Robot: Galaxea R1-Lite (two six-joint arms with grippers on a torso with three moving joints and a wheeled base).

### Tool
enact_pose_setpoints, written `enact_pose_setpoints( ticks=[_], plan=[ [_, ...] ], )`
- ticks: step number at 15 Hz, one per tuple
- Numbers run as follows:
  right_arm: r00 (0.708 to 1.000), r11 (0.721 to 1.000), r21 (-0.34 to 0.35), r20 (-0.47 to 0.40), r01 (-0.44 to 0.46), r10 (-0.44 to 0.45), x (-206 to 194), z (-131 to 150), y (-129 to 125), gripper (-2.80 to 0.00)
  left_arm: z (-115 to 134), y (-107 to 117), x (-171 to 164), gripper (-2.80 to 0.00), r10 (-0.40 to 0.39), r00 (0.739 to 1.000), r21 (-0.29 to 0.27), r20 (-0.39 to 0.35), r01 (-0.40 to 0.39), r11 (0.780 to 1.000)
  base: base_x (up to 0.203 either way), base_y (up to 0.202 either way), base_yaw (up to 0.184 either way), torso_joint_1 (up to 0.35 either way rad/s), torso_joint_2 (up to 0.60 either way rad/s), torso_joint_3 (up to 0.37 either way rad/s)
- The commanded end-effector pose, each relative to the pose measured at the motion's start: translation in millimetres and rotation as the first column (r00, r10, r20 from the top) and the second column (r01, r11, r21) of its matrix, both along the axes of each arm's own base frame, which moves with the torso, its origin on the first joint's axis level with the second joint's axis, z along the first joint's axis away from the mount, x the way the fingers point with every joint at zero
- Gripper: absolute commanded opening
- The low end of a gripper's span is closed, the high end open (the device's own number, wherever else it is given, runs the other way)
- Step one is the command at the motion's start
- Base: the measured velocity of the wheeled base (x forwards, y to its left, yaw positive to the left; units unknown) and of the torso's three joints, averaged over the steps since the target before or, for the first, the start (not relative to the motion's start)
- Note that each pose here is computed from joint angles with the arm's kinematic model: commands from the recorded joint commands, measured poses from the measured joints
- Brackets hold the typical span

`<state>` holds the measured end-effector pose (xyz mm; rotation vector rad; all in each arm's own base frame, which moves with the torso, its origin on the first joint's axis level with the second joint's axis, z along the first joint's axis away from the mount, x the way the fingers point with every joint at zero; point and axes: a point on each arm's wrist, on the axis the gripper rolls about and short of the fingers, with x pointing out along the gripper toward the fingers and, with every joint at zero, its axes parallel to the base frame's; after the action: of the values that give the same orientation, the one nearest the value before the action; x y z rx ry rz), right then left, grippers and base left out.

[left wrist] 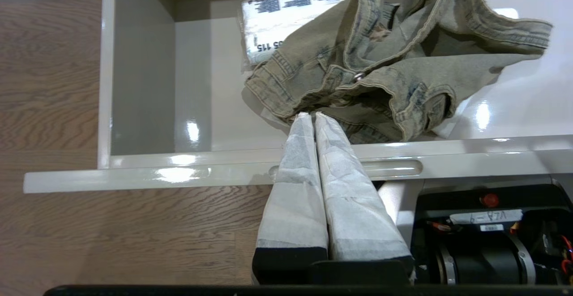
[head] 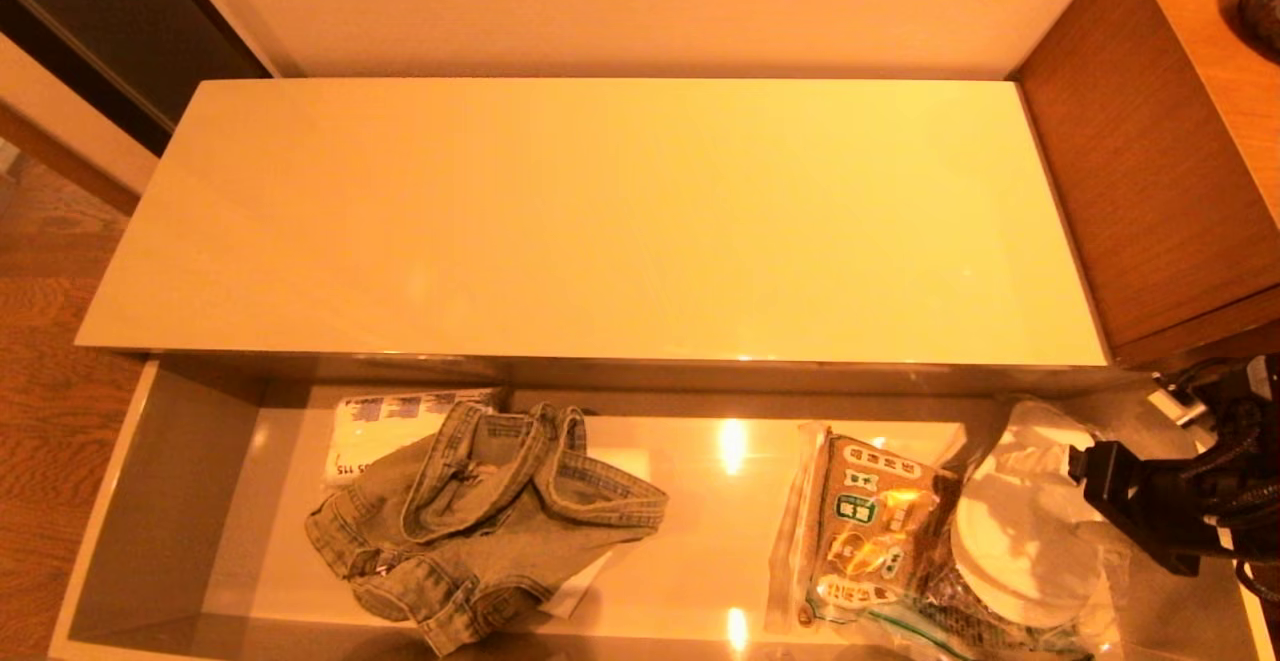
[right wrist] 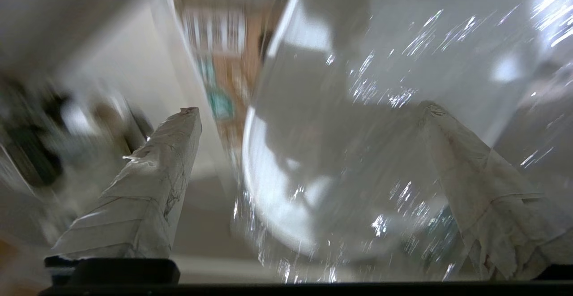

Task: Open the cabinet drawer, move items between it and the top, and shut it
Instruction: Take out the disposable slippers from the drawer

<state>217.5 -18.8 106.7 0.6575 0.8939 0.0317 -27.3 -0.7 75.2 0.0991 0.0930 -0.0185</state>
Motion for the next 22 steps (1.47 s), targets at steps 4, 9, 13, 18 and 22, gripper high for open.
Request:
enact_pose_setpoints(
  ticks=[4, 9, 13, 18, 22],
  plan=[
    [0.976, 0.994, -0.036, -0.199, -0.102, 0.093, -7, -3, 12, 0.0, 0, 0, 0, -2.8, 0.0, 1.0, 0.001, -0.001, 0.0, 1.0, 0.0, 0.0, 0.0, 0.0, 0.0, 0.0],
    [0.948, 0.99, -0.129, -0.318, -0.064, 0.02, 0, -16, 9, 0.0, 0, 0, 0, -2.8, 0.0, 1.0, 0.001, -0.001, 0.0, 1.0, 0.0, 0.0, 0.0, 0.0, 0.0, 0.0],
    [0.942, 0.99, -0.126, -0.334, -0.071, 0.025, 2, -21, 12, 0.0, 0, 0, 0, -2.8, 0.0, 1.0, 0.001, 0.0, 0.0, 1.0, 0.0, 0.0, 0.0, 0.0, 0.0, 0.0],
    [0.941, 0.988, -0.131, -0.336, -0.086, 0.038, 4, -23, 15, 0.0, 0, 0, 0, -2.8, 0.0, 1.0, 0.001, 0.0, 0.0, 1.0, 0.0, 0.0, 0.0, 0.0, 0.0, 0.0],
    [0.939, 0.985, -0.133, -0.339, -0.111, 0.06, 3, -24, 19, 0.0, 0, 0, 0, -2.8, 0.001, 1.0, 0.001, 0.0, -0.001, 1.0, 0.0, 0.0, 0.0, 0.0, 0.0, 0.0]
  ],
)
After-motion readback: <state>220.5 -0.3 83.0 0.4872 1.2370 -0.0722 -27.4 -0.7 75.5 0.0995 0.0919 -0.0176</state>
